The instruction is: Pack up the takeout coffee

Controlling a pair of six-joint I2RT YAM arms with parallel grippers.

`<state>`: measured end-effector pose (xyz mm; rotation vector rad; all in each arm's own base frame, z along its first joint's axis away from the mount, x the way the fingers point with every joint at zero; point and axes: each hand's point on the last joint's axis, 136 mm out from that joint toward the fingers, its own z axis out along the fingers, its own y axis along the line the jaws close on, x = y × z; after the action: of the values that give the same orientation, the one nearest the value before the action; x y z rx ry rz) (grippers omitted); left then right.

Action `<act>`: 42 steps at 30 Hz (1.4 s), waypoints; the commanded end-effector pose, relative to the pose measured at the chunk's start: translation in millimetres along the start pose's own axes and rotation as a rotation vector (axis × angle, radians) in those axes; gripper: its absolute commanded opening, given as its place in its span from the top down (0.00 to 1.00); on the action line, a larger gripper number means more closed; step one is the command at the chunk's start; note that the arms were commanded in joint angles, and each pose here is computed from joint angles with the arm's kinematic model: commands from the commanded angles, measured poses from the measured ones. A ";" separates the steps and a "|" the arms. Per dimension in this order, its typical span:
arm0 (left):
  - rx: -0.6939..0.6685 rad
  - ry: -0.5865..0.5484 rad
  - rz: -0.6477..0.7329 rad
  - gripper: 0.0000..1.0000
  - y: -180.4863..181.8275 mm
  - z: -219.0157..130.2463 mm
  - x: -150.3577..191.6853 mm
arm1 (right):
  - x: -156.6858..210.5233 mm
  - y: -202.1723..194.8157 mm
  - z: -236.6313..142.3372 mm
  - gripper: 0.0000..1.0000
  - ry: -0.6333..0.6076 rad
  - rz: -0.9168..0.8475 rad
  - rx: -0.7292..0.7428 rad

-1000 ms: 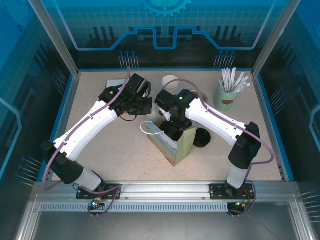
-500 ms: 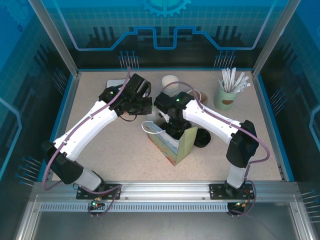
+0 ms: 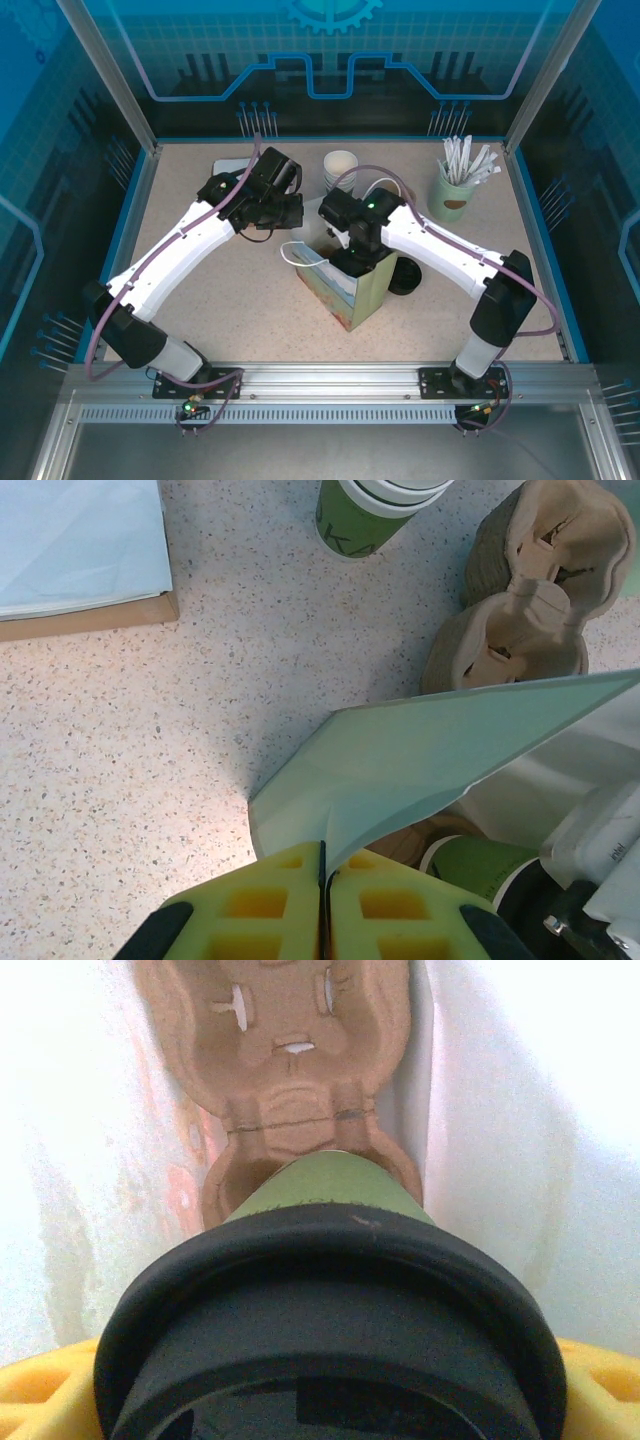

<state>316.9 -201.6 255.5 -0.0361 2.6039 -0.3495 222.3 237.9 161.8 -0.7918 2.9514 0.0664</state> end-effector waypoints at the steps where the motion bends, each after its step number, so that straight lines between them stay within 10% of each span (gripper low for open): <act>1: -0.053 0.021 -0.005 0.90 11.3 2.9 0.8 | 13.7 -4.0 -1.1 0.25 0.034 0.014 0.015; 42: -0.029 0.031 0.003 0.91 6.3 3.6 1.1 | 16.2 -8.4 36.8 0.25 0.069 0.051 -0.002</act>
<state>318.6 -202.9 255.5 -0.0357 2.6067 -0.3485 218.2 232.4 135.4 -0.7703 2.9838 0.0637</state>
